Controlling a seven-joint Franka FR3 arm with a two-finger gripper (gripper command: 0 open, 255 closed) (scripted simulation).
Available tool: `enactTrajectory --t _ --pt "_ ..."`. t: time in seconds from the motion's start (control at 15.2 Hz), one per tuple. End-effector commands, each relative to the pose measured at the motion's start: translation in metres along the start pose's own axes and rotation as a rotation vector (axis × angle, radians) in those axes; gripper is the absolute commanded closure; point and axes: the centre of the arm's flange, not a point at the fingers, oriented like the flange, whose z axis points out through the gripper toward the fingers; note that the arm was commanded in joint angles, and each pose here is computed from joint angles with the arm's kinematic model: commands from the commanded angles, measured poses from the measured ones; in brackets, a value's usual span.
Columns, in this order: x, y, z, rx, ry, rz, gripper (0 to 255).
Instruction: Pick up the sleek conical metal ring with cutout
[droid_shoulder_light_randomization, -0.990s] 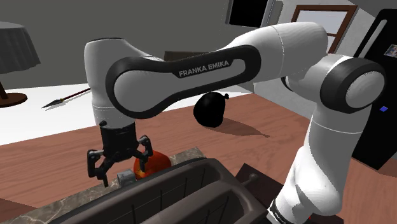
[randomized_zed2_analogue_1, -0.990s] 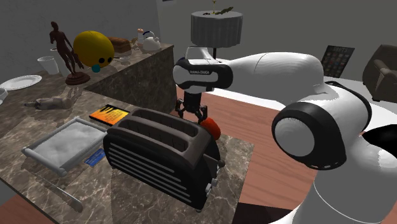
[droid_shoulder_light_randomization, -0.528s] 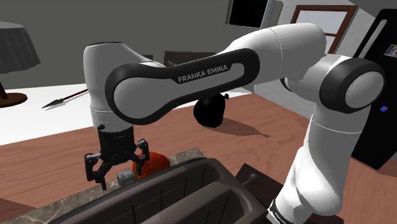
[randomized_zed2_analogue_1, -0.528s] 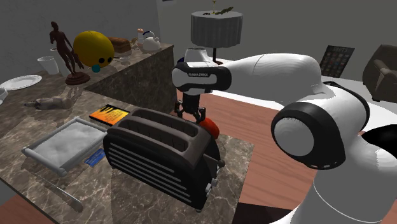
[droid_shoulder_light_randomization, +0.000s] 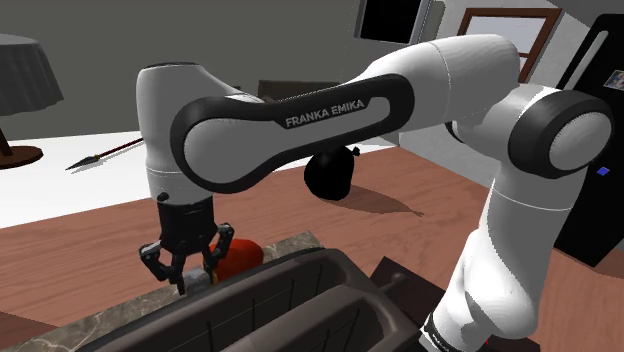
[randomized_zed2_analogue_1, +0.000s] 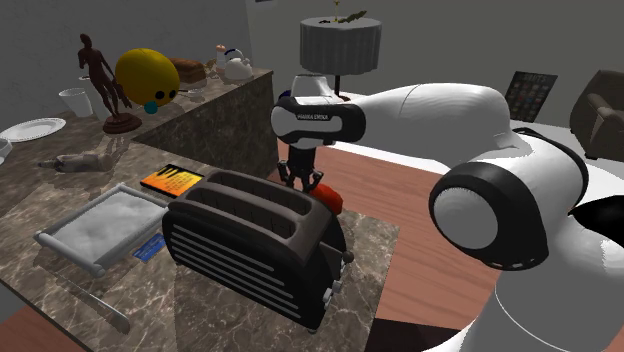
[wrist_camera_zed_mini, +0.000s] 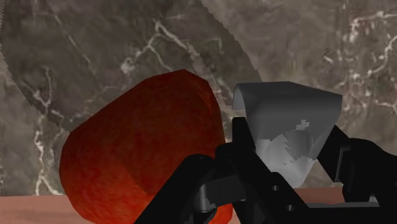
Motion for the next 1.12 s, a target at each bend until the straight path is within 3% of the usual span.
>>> enactTrajectory --t 0.0,1.06 --pt "0.008 0.002 0.018 -0.030 -0.030 0.011 255" --pt "-0.004 -0.002 -0.055 -0.030 -0.030 0.011 255"
